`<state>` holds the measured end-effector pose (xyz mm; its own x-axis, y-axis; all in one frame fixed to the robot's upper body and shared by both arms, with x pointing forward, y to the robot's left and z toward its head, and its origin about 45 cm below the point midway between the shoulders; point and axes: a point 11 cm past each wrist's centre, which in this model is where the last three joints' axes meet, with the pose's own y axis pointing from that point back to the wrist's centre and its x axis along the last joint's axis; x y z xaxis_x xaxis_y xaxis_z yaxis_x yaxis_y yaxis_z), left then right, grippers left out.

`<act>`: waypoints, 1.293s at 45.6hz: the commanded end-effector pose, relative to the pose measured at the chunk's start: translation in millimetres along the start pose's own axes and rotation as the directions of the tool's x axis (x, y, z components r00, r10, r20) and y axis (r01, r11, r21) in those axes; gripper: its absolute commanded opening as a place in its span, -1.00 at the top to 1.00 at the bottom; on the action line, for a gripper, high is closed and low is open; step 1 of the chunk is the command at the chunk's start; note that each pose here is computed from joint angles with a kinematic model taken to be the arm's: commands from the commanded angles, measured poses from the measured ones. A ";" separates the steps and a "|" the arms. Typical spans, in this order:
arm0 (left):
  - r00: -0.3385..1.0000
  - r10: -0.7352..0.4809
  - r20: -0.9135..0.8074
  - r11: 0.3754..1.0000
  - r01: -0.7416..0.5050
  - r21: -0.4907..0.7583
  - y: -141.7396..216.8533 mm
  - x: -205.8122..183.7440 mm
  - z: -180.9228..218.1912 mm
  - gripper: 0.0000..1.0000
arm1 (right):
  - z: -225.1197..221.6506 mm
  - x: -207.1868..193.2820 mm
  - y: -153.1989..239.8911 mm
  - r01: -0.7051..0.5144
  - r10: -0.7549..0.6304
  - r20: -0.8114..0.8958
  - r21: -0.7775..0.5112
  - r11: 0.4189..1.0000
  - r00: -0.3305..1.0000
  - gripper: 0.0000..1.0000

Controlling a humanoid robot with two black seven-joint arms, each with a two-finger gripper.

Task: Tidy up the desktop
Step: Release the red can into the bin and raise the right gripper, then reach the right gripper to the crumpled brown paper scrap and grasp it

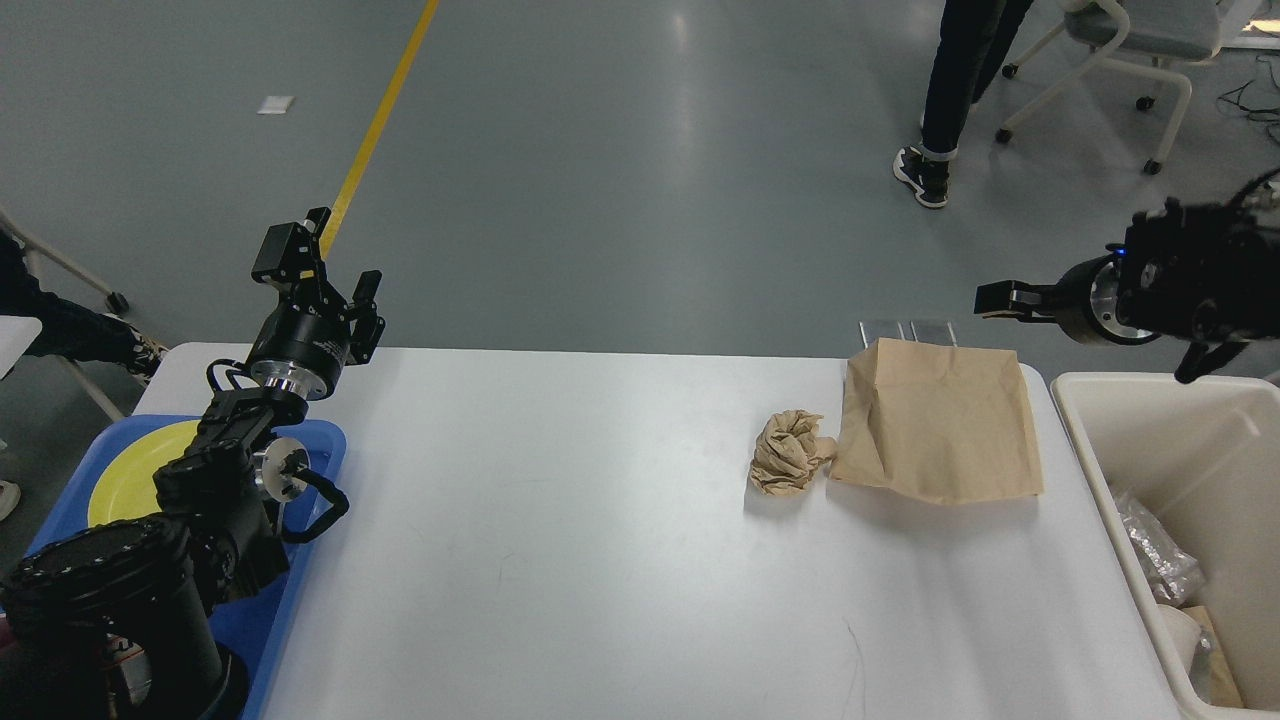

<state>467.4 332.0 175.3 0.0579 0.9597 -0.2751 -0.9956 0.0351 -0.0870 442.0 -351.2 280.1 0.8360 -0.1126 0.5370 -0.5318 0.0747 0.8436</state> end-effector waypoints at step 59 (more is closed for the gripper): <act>1.000 0.000 0.000 1.000 0.000 0.000 0.0 0.0 0.0 -0.92 | -148.7 -139.1 -130.1 0.090 -0.072 -0.107 0.175 0.980 0.992 -1.00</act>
<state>467.4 332.0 175.3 0.0580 0.9597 -0.2751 -0.9956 0.0352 -0.0869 414.0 -185.1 108.9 0.8897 -0.0142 0.4564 -0.4510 -0.1834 0.8735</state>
